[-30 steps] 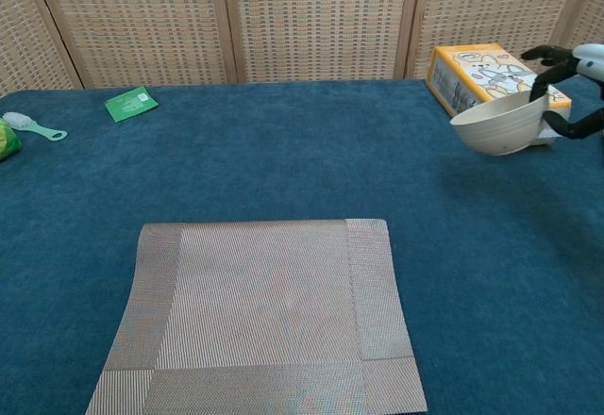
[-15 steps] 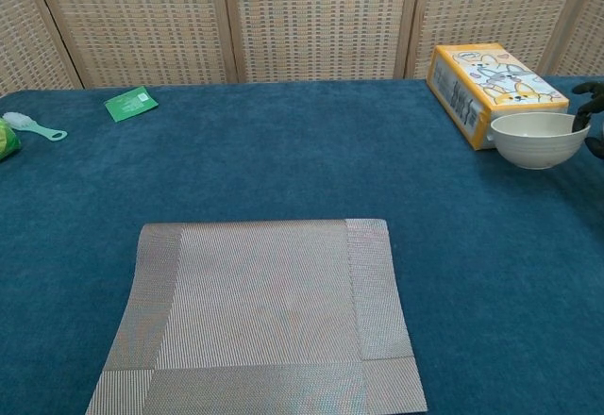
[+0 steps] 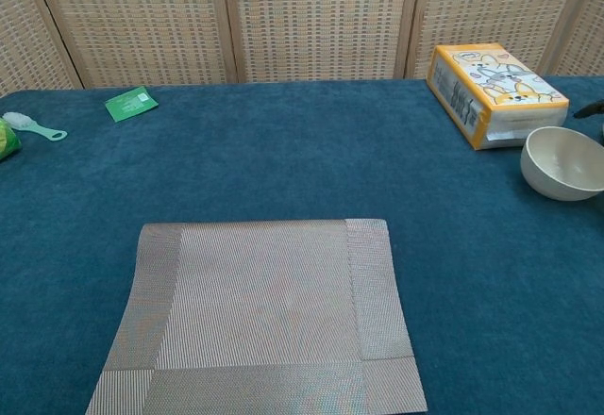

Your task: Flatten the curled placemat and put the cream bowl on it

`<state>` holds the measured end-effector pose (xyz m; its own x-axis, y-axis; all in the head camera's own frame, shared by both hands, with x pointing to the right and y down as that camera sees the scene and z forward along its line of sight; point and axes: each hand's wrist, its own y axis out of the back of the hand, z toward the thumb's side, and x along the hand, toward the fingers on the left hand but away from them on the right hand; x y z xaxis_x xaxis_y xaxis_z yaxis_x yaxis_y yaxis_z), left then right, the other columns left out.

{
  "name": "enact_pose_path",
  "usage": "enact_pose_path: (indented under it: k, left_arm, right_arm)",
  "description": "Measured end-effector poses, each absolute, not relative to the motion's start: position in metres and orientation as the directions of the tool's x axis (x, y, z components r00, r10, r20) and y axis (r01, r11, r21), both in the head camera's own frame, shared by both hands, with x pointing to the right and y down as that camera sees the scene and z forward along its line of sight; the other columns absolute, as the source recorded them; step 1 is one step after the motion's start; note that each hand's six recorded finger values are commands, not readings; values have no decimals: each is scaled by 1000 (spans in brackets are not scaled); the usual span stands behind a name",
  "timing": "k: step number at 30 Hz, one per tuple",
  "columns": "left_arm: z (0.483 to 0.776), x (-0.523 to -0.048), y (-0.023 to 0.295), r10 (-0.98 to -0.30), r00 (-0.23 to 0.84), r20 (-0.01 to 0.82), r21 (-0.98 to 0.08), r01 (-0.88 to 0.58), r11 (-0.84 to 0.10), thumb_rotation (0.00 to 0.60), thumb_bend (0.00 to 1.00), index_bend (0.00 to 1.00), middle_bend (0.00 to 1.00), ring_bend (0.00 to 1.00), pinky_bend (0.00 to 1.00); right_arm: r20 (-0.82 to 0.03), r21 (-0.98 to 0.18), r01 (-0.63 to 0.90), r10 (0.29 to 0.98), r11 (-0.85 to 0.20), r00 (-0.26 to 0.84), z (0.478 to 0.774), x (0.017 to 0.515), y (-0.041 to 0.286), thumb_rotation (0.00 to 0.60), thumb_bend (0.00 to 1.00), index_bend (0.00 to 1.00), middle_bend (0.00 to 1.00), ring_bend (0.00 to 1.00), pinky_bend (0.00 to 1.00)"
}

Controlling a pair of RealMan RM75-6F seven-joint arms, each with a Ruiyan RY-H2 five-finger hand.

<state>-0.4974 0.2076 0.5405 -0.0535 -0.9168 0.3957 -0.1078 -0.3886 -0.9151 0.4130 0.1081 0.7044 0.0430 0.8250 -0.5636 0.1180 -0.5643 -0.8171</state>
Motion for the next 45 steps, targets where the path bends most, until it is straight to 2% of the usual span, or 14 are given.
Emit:
enact_pose_path:
  k: [4, 10, 14, 18, 21, 24, 27, 32, 37, 45]
  left_arm:
    - [539, -497, 208, -917, -50, 395, -915, -110, -388, 600, 0, 0, 0, 0, 0]
    - [539, -494, 210, -919, -37, 393, -916, -106, -387, 600, 0, 0, 0, 0, 0]
    - [540, -489, 211, -918, -12, 397, -914, -102, -393, 600, 0, 0, 0, 0, 0]
    - [546, -476, 212, -910, 56, 410, -904, -109, -414, 600, 0, 0, 0, 0, 0]
    - [557, -459, 211, -893, 155, 423, -891, -107, -440, 600, 0, 0, 0, 0, 0]
    - [573, -430, 212, -847, 312, 430, -874, -89, -477, 600, 0, 21, 0, 0, 0]
    - [591, -400, 216, -772, 474, 423, -865, -45, -500, 600, 0, 113, 0, 0, 0]
    - [621, -349, 233, -608, 695, 384, -841, -9, -541, 600, 0, 275, 0, 0, 0]
    - [630, -315, 247, -496, 801, 336, -829, 3, -559, 600, 0, 336, 0, 0, 0]
    - [643, -295, 263, -402, 853, 333, -823, 55, -566, 600, 0, 373, 0, 0, 0]
  right_arm:
    - [-517, -849, 84, 853, -522, 69, 680, 422, 110, 600, 172, 0, 0, 0, 0]
    - [-452, -888, 44, 887, -457, 94, 641, 438, 119, 600, 38, 0, 0, 0, 0]
    - [-404, -911, 46, 909, -410, 100, 618, 443, 134, 600, 17, 0, 0, 0, 0]
    - [-372, -924, 57, 924, -378, 92, 600, 443, 154, 600, 0, 0, 0, 0, 0]
    - [-365, -925, 79, 928, -371, 79, 592, 438, 170, 600, 0, 0, 0, 0, 0]
    - [-326, -942, 69, 944, -329, 55, 580, 434, 184, 600, 0, 0, 0, 0, 0]
    - [-284, -957, 56, 959, -285, 16, 569, 432, 200, 600, 0, 0, 0, 0, 0]
    - [-286, -957, 47, 958, -285, -13, 568, 432, 209, 600, 0, 0, 0, 0, 0]
    - [-290, -957, 37, 957, -289, -26, 570, 435, 210, 600, 0, 0, 0, 0, 0]
    - [-281, -959, 32, 959, -280, -29, 568, 435, 211, 600, 0, 0, 0, 0, 0]
